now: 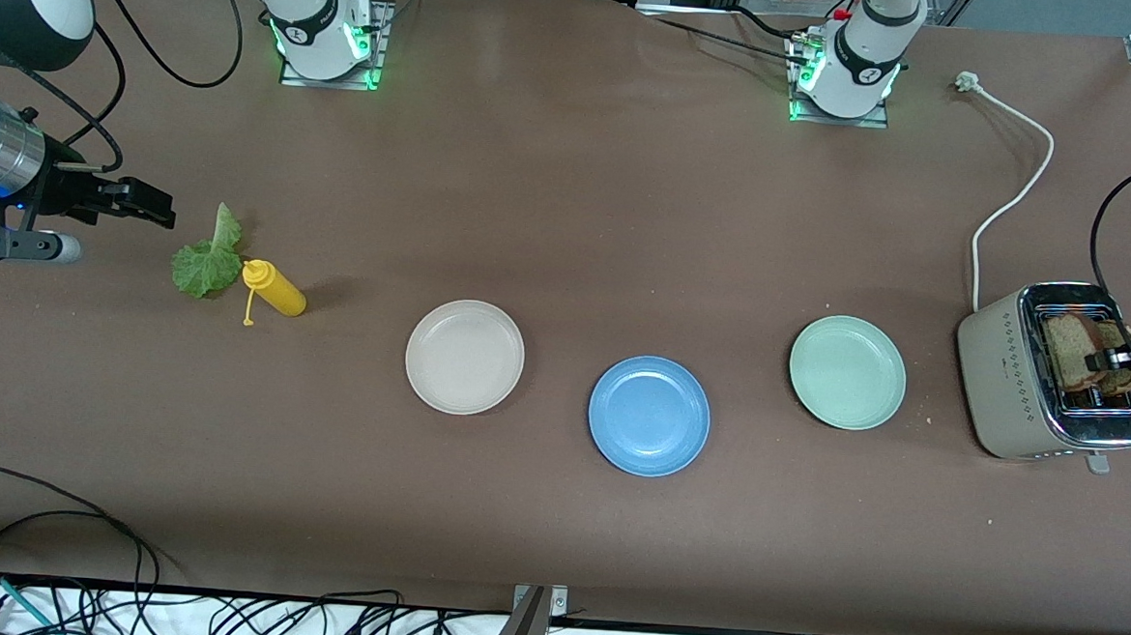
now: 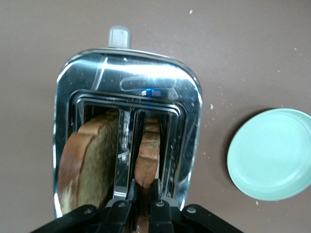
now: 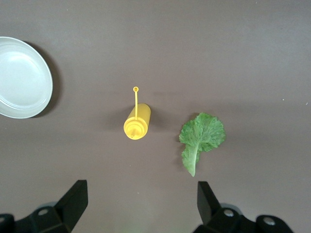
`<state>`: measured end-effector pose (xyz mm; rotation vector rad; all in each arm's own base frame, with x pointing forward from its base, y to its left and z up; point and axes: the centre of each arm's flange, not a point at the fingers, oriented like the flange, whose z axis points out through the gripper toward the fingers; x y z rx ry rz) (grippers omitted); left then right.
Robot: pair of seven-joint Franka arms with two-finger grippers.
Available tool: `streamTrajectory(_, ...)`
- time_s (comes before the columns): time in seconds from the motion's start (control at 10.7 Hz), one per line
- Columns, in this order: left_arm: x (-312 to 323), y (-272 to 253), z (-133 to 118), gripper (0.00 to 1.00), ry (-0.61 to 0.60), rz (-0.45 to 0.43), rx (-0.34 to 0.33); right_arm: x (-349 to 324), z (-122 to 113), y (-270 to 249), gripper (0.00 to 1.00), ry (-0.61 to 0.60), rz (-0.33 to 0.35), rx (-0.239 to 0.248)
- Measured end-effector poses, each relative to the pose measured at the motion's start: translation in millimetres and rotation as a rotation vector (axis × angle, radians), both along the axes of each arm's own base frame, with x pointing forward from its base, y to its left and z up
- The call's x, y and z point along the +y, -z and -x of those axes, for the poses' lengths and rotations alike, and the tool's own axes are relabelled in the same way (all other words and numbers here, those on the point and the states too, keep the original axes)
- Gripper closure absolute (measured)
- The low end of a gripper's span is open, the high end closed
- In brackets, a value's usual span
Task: Make sandwich in blue plate with both arms
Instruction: 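Lift the bread slice out of the toaster with the left gripper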
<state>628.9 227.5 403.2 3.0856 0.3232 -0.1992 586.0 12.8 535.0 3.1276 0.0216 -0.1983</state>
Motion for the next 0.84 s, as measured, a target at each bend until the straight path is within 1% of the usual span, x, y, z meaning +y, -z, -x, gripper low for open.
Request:
streamTrajectory(0.09,-4,-16,5,0.89,0.004,0.002,0.012,0,0,0,0.00,0.000,0.000,0.000)
streamTrajectory(0.19,-8,-35,10,0.92,0.008,-0.001,0.022,0,0,0,0.00,0.000,0.000,0.000)
streamTrajectory(0.37,-16,-84,23,0.92,0.012,-0.005,0.039,0,0,1,0.00,0.001,0.000,0.001)
streamTrajectory(0.56,-37,-134,35,0.92,0.034,-0.001,0.072,0,0,1,0.00,0.001,0.000,0.001)
streamTrajectory(0.65,-52,-153,35,0.92,0.056,-0.003,0.070,0,0,1,0.00,0.001,0.000,0.001)
streamTrajectory(0.84,-83,-167,29,0.92,0.105,-0.008,0.059,0,0,1,0.00,0.001,0.000,0.001)
